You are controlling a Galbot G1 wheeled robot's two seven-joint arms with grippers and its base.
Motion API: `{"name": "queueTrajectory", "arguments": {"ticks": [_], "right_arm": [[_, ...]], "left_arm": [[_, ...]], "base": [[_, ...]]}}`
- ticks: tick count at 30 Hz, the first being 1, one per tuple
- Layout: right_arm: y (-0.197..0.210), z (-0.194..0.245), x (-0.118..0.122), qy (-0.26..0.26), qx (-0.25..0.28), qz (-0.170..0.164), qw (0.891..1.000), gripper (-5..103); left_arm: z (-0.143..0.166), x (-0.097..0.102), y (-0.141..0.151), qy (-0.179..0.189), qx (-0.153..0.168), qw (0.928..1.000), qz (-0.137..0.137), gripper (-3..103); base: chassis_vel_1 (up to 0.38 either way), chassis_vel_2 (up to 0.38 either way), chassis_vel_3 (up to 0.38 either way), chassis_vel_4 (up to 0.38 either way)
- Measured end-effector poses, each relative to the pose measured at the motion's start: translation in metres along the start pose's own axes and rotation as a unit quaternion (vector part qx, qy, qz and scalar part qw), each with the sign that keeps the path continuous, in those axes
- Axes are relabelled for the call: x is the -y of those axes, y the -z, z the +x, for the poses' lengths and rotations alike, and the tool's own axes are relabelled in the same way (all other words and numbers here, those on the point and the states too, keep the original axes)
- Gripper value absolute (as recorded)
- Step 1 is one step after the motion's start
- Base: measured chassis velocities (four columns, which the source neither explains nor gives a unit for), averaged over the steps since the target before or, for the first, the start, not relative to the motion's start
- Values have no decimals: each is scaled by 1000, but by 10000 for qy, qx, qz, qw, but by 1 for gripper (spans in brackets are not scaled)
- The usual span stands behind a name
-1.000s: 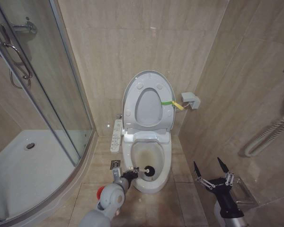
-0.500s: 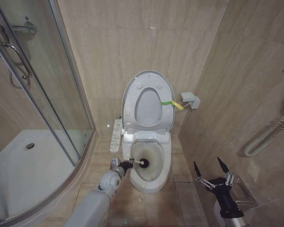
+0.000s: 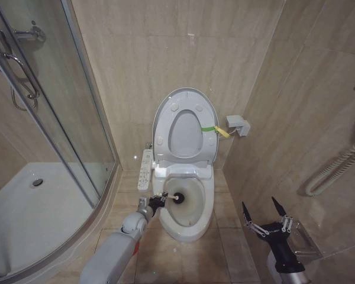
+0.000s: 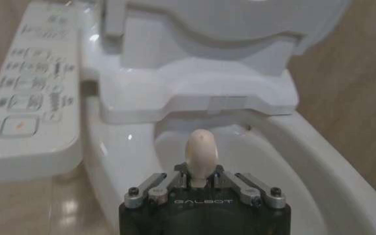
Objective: Open the toilet lid, clean the toilet bowl with a toilet brush, close the toilet lid, and flush.
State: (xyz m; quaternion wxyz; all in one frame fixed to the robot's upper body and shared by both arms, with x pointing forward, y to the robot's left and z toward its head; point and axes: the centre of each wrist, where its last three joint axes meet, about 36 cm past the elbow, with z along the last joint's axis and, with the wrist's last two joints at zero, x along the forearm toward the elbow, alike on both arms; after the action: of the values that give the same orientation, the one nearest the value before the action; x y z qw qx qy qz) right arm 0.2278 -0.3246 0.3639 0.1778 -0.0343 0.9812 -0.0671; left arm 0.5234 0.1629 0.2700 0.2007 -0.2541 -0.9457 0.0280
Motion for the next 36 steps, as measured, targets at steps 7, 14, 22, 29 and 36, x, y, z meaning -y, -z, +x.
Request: {"name": "queueTrajectory", "arguments": {"ticks": [7, 14, 22, 29, 36], "right_arm": [[0, 0, 0, 0, 0, 0, 10000, 100], [0, 0, 0, 0, 0, 0, 10000, 100], [0, 0, 0, 0, 0, 0, 10000, 100], [0, 0, 0, 0, 0, 0, 10000, 100], [0, 0, 0, 0, 0, 0, 10000, 100]], "left_arm": [[-1, 0, -4, -479, 524, 9971, -261, 18], [-8, -2, -4, -713, 802, 9931, -476, 18], [-23, -11, 0, -624, 825, 9925, -649, 18], [-43, -26, 7, -465, 917, 9918, -755, 18], [-53, -32, 9, -316, 1101, 9891, -929, 18]], "base": [[0, 0, 0, 0], [0, 0, 0, 0], [0, 0, 0, 0], [0, 0, 0, 0], [0, 0, 0, 0]]}}
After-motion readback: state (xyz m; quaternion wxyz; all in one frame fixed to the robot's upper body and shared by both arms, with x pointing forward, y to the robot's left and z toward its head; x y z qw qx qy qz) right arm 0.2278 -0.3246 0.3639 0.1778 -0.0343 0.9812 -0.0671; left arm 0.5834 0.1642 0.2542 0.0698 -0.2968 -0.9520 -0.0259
